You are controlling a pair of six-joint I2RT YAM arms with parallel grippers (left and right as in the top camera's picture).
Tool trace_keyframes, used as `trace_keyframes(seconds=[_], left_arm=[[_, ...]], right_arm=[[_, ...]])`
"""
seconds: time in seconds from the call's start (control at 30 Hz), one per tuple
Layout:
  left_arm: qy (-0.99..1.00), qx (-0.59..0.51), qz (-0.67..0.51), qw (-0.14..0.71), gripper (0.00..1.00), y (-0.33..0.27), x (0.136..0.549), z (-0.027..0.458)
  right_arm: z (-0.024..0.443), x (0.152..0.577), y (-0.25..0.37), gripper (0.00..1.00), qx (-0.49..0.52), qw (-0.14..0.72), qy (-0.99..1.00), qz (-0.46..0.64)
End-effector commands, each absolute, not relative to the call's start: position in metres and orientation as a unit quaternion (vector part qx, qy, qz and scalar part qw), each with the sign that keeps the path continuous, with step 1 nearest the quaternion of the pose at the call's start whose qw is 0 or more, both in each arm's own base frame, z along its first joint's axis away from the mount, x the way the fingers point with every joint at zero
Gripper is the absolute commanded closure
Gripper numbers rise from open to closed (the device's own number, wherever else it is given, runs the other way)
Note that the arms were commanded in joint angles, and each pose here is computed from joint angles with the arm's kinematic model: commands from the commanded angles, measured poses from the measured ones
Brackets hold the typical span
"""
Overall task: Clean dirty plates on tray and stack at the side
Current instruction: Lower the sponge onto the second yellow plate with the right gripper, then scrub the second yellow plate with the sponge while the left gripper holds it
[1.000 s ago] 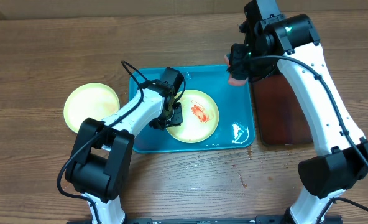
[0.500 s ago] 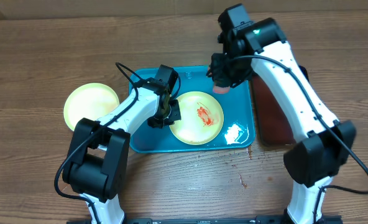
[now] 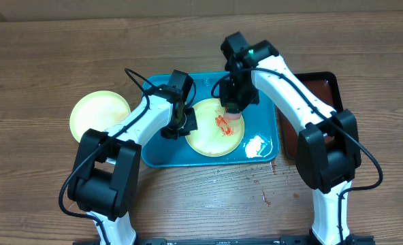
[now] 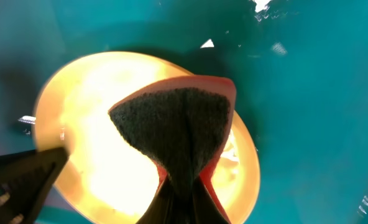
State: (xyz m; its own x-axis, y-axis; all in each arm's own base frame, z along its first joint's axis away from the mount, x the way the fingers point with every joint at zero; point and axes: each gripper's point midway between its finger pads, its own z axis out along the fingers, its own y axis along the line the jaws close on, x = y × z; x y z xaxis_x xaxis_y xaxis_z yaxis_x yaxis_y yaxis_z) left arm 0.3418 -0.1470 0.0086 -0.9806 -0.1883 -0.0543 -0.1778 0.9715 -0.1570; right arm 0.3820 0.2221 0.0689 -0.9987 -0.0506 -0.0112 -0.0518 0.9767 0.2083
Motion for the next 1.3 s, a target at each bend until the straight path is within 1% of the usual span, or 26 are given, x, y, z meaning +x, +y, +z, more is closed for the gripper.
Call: trace_keyframes(seconds=[0.0,0.23,0.4,0.6,0.77,0.97,1.1,1.27], left_arm=[[0.993,-0.095,-0.072,0.022,0.96,-0.137,0.338,0.000],[0.992,-0.053,-0.114,0.010,0.96,-0.148,0.335,0.003],[0.988,-0.009,-0.154,0.000,0.96,-0.162,0.330,0.006],[0.986,-0.001,-0.166,-0.001,0.96,-0.166,0.330,0.008],[0.984,-0.009,-0.177,0.002,0.96,-0.169,0.333,0.009],[0.984,-0.023,-0.175,0.004,0.96,-0.167,0.335,0.009],[0.984,-0.037,-0.174,0.006,0.96,-0.157,0.339,0.009],[0.983,-0.060,-0.173,0.009,0.95,-0.141,0.345,0.009]], right_arm=[[0.049,0.372,0.225,0.96,-0.023,-0.015,0.993,0.116],[0.001,0.360,0.220,0.96,-0.013,-0.015,0.993,0.116],[-0.021,0.350,0.222,0.96,-0.013,-0.020,0.991,0.135],[-0.018,0.337,0.261,0.96,-0.031,-0.045,0.968,0.243],[-0.009,0.316,0.297,0.96,-0.069,-0.063,0.954,0.284],[-0.013,0.296,0.298,0.96,-0.079,-0.088,0.959,0.257],[-0.018,0.308,0.264,0.96,-0.046,-0.087,0.974,0.205],[-0.014,0.330,0.211,0.96,-0.005,-0.073,0.991,0.113]])
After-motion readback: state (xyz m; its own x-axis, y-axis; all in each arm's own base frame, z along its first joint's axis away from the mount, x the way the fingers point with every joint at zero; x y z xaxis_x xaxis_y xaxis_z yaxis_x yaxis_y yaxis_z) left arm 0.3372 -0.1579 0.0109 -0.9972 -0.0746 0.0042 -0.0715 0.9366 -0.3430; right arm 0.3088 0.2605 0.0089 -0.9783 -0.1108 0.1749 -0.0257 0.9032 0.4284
